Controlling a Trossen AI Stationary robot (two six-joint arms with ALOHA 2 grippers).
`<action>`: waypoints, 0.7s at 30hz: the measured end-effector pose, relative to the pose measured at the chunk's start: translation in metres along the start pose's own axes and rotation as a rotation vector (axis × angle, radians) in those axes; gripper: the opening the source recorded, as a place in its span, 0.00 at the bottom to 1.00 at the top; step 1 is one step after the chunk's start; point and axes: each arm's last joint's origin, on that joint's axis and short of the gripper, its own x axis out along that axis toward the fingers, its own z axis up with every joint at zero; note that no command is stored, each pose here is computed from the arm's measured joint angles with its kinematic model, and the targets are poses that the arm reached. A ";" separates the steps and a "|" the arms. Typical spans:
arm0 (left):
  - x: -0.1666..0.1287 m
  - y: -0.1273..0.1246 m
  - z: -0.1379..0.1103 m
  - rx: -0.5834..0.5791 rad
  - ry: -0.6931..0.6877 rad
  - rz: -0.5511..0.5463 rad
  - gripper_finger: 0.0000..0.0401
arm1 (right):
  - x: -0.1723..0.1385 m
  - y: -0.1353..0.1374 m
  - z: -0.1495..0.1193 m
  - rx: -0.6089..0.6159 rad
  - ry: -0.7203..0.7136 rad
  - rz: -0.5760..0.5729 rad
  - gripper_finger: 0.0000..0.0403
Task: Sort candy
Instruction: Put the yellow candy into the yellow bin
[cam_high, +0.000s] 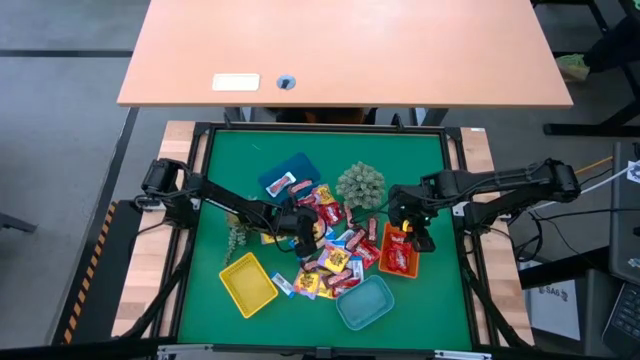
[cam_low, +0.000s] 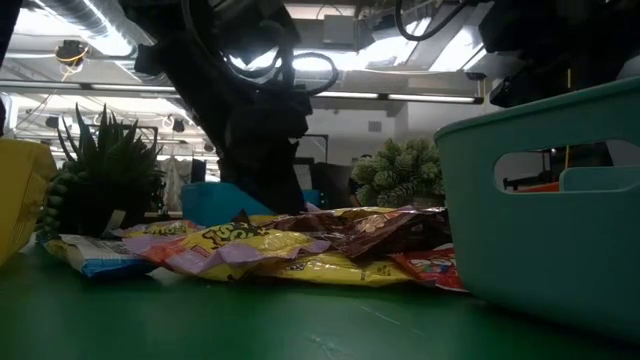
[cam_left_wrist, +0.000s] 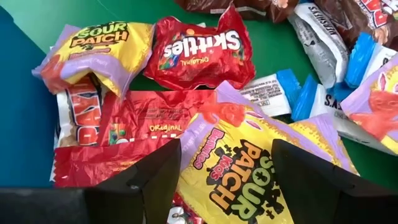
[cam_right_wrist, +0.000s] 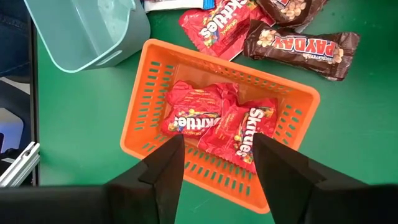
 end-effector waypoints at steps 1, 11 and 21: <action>0.000 0.000 0.000 0.004 0.004 0.001 0.59 | 0.000 0.000 0.000 0.000 0.000 0.000 0.47; 0.012 0.003 -0.006 0.003 0.089 -0.051 0.42 | 0.000 0.000 0.000 -0.001 -0.002 0.000 0.47; 0.013 0.004 -0.005 -0.002 0.087 -0.062 0.25 | 0.000 0.000 0.000 -0.001 -0.003 0.000 0.47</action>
